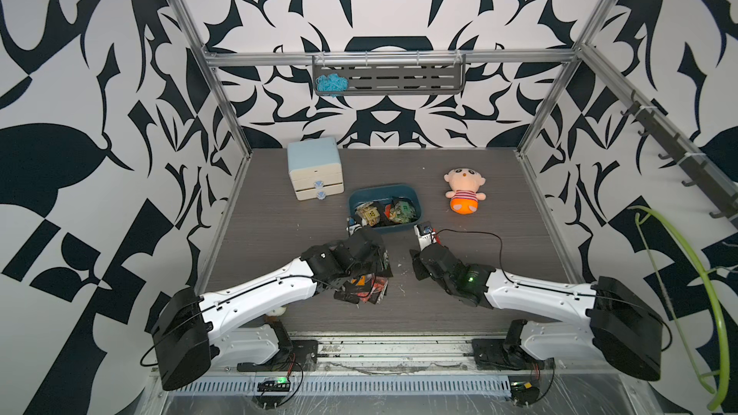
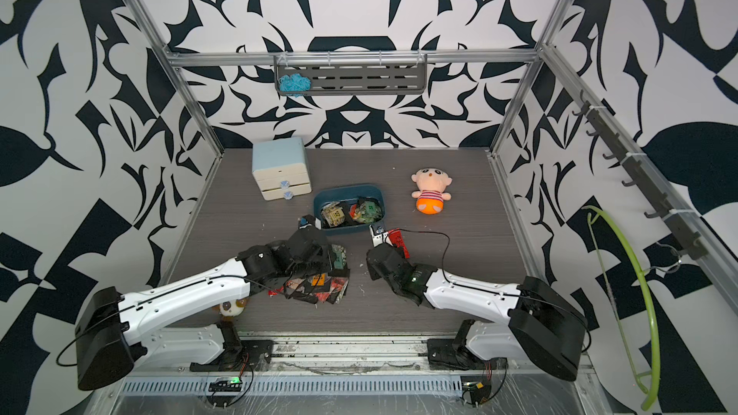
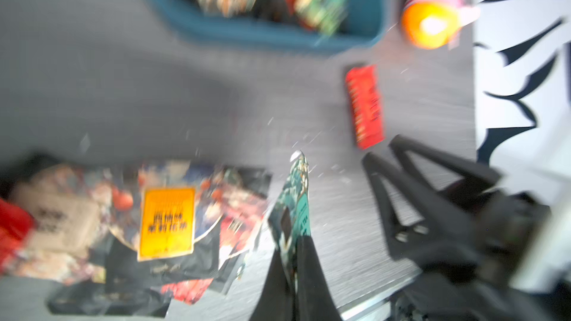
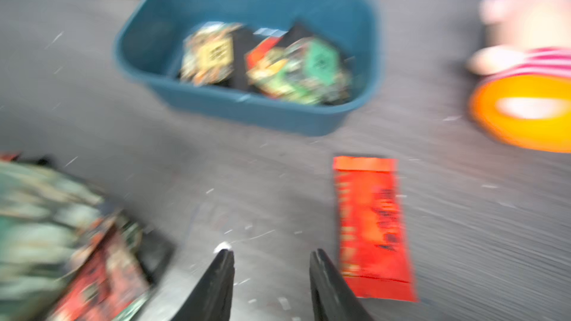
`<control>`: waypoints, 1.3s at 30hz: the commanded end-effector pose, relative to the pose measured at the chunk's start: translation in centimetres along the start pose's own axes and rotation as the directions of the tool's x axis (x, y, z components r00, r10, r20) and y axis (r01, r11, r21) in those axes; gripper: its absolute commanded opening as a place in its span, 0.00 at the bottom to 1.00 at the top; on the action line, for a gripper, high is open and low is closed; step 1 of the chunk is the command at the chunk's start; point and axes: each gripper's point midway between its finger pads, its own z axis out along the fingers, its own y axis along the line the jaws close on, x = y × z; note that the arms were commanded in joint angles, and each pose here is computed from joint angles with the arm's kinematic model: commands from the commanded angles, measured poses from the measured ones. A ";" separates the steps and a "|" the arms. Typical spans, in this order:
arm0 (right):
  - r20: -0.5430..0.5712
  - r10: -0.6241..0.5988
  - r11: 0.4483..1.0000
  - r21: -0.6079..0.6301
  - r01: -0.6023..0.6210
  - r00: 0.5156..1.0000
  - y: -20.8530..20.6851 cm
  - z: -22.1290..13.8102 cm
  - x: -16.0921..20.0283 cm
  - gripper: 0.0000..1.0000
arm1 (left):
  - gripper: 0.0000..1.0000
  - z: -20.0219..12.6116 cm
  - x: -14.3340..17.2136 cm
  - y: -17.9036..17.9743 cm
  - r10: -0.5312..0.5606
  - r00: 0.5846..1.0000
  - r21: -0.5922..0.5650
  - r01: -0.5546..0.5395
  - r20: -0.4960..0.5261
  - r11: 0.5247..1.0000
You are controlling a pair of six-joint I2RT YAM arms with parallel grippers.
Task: Put the tea bags into the storage box
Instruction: Pick up the tea bag from the center of the board, then place the tea bag in the storage box.
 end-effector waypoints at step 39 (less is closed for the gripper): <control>0.016 0.027 0.974 -0.225 -0.023 1.000 2.6 -0.1 -0.3 0.49 | 0.61 7.6 -12.3 3.0 0.021 0.999 -0.115 -0.027 -0.046 0.993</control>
